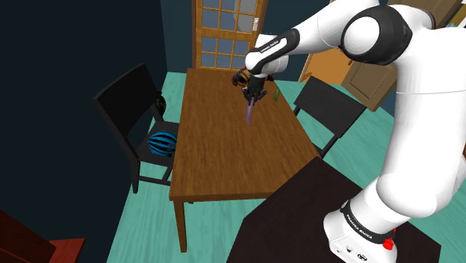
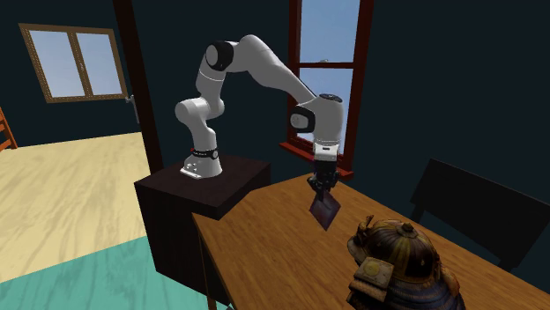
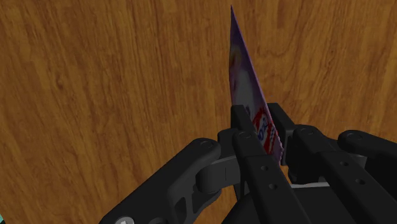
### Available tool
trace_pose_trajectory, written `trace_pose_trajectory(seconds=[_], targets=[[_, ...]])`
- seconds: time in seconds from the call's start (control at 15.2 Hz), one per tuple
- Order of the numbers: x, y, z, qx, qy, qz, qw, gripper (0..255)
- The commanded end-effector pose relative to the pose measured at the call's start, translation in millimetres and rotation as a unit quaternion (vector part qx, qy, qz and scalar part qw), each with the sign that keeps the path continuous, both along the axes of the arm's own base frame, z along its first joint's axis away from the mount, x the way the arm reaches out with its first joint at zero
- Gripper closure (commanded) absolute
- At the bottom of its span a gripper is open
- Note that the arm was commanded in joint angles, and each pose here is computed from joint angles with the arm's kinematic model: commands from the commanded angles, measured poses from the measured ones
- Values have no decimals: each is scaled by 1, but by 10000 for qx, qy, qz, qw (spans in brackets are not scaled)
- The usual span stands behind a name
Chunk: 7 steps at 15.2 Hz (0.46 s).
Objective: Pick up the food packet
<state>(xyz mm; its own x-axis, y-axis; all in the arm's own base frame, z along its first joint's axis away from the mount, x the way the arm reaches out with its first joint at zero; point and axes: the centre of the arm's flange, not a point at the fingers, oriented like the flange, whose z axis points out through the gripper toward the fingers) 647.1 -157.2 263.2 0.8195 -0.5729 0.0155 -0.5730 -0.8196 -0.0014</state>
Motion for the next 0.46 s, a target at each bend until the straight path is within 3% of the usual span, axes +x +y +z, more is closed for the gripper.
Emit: trace_pose_trajectory(seconds=[0.0, 0.4], targets=[[-1, 1, 12, 0, 1, -1, 10000, 255], [-1, 1, 34, 0, 1, -1, 10000, 255]])
